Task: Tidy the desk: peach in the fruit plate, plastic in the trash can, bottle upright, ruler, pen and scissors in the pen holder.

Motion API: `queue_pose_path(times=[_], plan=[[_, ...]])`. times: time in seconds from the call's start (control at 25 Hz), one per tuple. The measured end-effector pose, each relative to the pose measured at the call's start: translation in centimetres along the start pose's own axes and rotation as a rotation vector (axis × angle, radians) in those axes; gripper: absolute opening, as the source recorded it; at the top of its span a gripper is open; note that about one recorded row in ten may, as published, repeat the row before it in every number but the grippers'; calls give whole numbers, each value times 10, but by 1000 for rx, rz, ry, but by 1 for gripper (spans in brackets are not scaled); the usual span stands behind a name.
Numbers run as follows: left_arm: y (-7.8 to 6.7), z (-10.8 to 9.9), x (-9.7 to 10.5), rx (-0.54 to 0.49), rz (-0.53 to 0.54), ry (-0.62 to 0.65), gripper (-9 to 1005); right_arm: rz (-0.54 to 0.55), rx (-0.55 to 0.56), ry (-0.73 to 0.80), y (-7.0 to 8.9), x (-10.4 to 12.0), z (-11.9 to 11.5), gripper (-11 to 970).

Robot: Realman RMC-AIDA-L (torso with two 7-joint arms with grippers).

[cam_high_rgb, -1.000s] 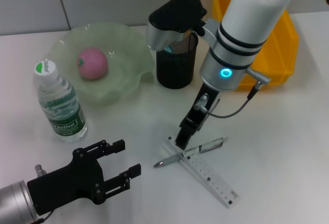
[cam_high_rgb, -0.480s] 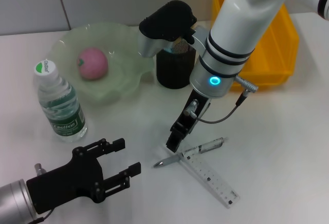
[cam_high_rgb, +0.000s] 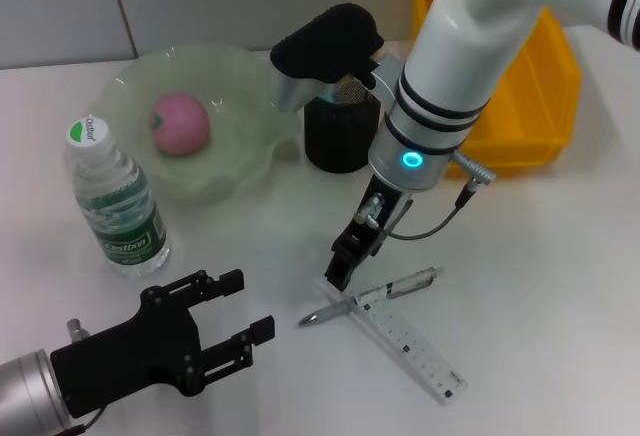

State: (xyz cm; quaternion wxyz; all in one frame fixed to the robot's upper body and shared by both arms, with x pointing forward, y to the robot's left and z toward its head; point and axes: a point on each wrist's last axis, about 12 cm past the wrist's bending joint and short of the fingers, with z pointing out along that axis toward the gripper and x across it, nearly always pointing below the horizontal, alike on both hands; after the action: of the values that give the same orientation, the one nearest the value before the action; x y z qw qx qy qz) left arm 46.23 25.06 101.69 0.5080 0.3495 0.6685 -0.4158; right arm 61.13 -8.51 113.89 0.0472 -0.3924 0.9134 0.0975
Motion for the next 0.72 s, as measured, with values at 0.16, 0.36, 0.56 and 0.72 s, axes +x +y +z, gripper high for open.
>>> queue_pose_path(times=[0.16, 0.36, 0.56, 0.72], plan=[[0, 0, 0, 2, 0, -2, 670, -4, 15, 2, 1, 0, 2, 632], [-1, 0, 0, 3, -2, -4, 670, -2, -2, -10, 4, -2, 3, 632], [-1, 0, 0, 7, -1, -7, 670, -10, -11, -16, 8, -3, 3, 632], [-1, 0, -1, 9, -1, -9, 669, 1, -2, -7, 8, -3, 5, 632]])
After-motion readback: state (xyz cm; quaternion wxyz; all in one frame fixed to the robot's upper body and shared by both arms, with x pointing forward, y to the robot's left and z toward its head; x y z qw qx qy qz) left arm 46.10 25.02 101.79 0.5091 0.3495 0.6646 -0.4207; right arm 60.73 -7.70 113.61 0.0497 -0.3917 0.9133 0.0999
